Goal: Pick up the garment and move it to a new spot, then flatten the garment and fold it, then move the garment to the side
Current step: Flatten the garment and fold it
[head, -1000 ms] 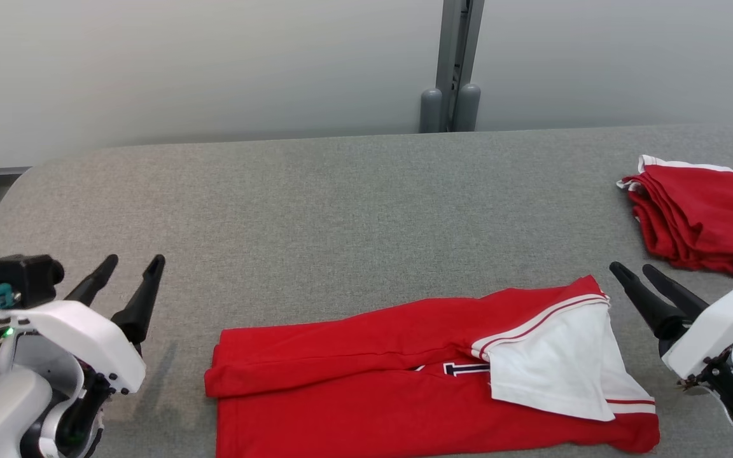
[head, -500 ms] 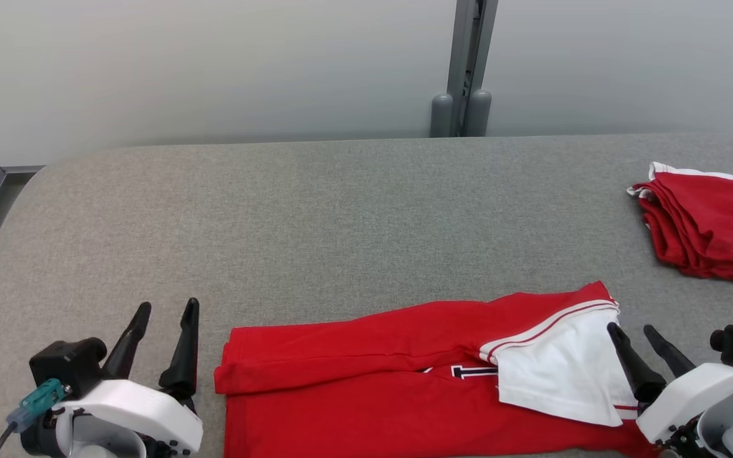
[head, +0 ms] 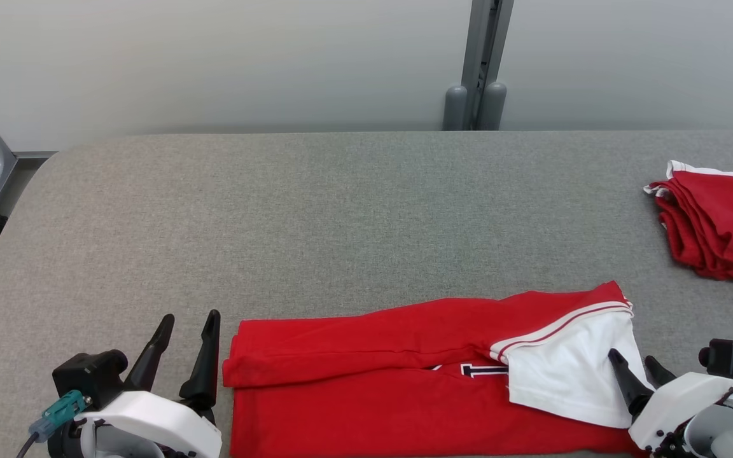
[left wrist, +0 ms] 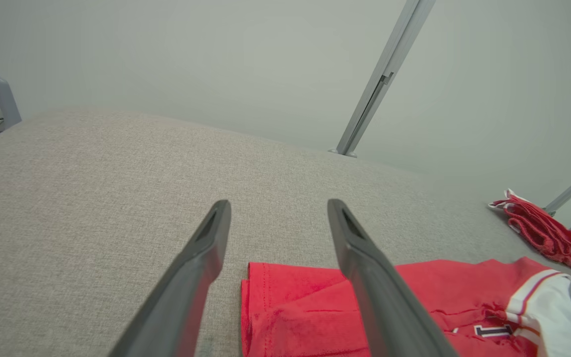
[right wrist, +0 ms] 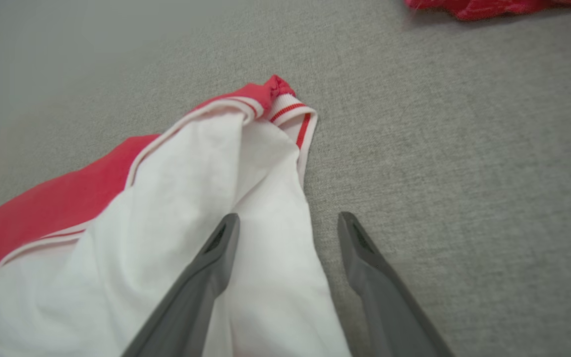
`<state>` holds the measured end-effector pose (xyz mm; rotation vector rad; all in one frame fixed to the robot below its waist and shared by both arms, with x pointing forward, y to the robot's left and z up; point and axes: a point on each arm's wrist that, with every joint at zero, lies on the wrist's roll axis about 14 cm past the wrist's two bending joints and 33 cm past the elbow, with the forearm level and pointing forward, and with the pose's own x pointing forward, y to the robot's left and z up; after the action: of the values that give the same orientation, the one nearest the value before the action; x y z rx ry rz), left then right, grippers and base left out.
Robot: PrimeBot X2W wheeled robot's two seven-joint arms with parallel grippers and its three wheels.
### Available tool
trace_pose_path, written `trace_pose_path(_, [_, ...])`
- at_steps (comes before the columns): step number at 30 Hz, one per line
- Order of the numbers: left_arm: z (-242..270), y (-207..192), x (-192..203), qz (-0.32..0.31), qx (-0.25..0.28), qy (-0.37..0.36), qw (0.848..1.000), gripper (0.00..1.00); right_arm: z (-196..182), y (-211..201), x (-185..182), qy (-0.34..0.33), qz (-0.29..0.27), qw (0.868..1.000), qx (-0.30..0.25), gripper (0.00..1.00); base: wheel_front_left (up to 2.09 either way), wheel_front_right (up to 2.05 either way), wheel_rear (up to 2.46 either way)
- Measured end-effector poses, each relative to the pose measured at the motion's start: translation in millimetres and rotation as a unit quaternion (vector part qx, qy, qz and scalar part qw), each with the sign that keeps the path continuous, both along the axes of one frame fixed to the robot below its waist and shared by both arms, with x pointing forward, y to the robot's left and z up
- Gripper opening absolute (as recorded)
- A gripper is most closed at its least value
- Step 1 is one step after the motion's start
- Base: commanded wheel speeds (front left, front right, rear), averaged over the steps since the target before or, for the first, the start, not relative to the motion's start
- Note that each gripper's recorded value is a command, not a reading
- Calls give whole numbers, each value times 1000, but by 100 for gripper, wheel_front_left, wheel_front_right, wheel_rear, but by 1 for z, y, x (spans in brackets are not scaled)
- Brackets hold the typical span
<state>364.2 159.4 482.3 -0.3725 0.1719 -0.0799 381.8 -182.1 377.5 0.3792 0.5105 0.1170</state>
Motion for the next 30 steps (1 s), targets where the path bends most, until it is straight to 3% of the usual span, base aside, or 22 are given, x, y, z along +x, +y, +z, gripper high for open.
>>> trace_pose_path(12, [-7,2,-3,-2,-1,8,1000,100,-14,20,-1,64,8,997,33,100,0,0,0])
trace_pose_path(13, [-7,1,-3,-2,-1,8,1000,100,-14,21,-1,65,11,997,33,86,0,0,0])
trace_pose_path(14, [-7,2,-4,-2,-1,9,1000,100,-14,22,-1,66,13,997,32,46,0,0,0])
trace_pose_path(15, [-7,2,-4,-1,-1,9,1000,100,-14,23,-1,67,15,997,32,29,0,0,0])
trace_pose_path(16, [-7,2,-4,0,-1,8,1000,100,-14,25,-2,67,18,997,31,0,0,0,0])
trace_pose_path(25, [-8,0,-4,-2,-5,10,1000,100,-4,26,5,35,22,999,23,0,0,0,0])
trace_pose_path(30, [-7,-6,-3,-9,-10,7,1000,100,7,1,13,10,-2,1000,10,0,0,0,0])
